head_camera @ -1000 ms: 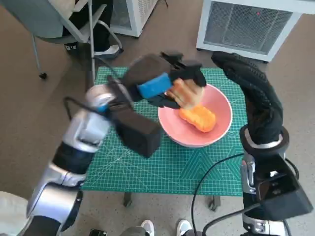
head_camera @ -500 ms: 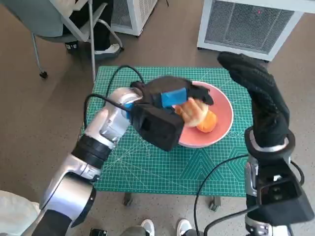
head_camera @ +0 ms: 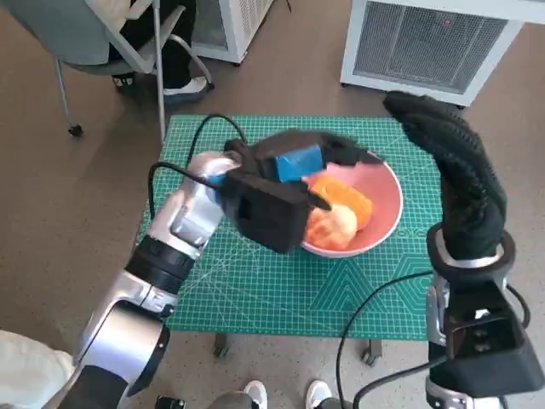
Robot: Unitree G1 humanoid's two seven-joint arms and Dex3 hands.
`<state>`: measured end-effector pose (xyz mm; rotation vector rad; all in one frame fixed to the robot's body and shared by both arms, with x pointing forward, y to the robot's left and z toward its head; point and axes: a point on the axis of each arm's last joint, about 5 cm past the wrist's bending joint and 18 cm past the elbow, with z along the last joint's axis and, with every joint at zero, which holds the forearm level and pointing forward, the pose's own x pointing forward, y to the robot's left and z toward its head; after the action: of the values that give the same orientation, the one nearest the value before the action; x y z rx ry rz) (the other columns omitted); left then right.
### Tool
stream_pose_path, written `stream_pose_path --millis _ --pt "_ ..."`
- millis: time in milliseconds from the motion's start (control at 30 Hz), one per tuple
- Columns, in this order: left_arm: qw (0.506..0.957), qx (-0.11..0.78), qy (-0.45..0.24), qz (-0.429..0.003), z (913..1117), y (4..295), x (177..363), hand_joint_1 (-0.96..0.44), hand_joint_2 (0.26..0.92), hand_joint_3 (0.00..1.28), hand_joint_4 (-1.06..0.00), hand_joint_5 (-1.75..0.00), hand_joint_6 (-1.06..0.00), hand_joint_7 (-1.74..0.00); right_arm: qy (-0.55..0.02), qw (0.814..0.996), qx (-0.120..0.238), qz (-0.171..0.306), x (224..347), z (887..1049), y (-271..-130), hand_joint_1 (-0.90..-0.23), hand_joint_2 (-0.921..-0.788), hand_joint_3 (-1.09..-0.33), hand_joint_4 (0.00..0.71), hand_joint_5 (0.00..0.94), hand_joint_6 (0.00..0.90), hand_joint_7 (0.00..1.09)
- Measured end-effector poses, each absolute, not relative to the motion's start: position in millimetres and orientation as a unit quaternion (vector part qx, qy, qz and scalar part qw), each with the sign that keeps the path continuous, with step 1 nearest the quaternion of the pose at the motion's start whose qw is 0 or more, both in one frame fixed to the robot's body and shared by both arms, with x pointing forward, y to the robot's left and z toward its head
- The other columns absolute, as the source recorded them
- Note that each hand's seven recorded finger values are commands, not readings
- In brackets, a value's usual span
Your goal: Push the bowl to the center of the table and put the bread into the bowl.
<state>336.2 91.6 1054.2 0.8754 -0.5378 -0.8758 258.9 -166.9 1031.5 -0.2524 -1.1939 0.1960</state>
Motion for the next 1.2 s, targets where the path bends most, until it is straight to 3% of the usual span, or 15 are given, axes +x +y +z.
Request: stream_pose_path --millis 333,400,500,867,1000,1200 --pt "0.855 0.205 -0.34 -0.333 1046.8 116.5 328.3 -0.29 0.921 0.18 -0.34 -0.04 -0.4 -0.1 -0.546 0.827 -0.113 0.071 259.2 1034.2 -169.3 -0.532 -0.921 -0.756 0.344 0.002 0.005 0.7" --pt "0.865 0.159 -0.352 -0.321 1044.5 117.9 324.6 -0.28 0.921 0.22 -0.34 -0.06 -0.25 -0.39 -0.543 0.83 -0.111 0.065 258.9 1035.7 -169.8 -0.526 -0.921 -0.756 0.345 0.003 0.005 0.7" --pt "0.876 0.081 -0.367 -0.303 1040.3 117.8 318.0 -0.28 0.921 0.25 -0.34 -0.07 -0.12 -0.65 -0.539 0.833 -0.107 0.059 258.6 1037.9 -169.8 -0.52 -0.921 -0.756 0.346 0.003 0.004 0.7" --pt "0.889 -0.052 -0.373 -0.259 1022.6 124.0 303.3 -0.28 0.921 0.31 -0.32 -0.13 -0.02 -0.93 -0.533 0.838 -0.102 0.056 257.9 1044.8 -167.8 -0.517 -0.921 -0.743 0.35 0.005 0.001 0.7" --pt "0.888 -0.072 -0.377 -0.254 1022.2 127.2 300.2 -0.29 0.921 0.33 -0.11 -0.53 0.0 -0.95 -0.533 0.839 -0.099 0.055 258.2 1048.6 -167.0 -0.52 -0.921 -0.732 0.358 0.008 0.009 0.7" --pt "0.88 -0.092 -0.39 -0.256 1026.7 129.6 297.1 -0.29 0.921 0.35 -0.01 -0.73 0.0 -0.96 -0.532 0.84 -0.093 0.056 259.2 1052.4 -166.2 -0.523 -0.921 -0.721 0.361 0.009 0.017 0.7"
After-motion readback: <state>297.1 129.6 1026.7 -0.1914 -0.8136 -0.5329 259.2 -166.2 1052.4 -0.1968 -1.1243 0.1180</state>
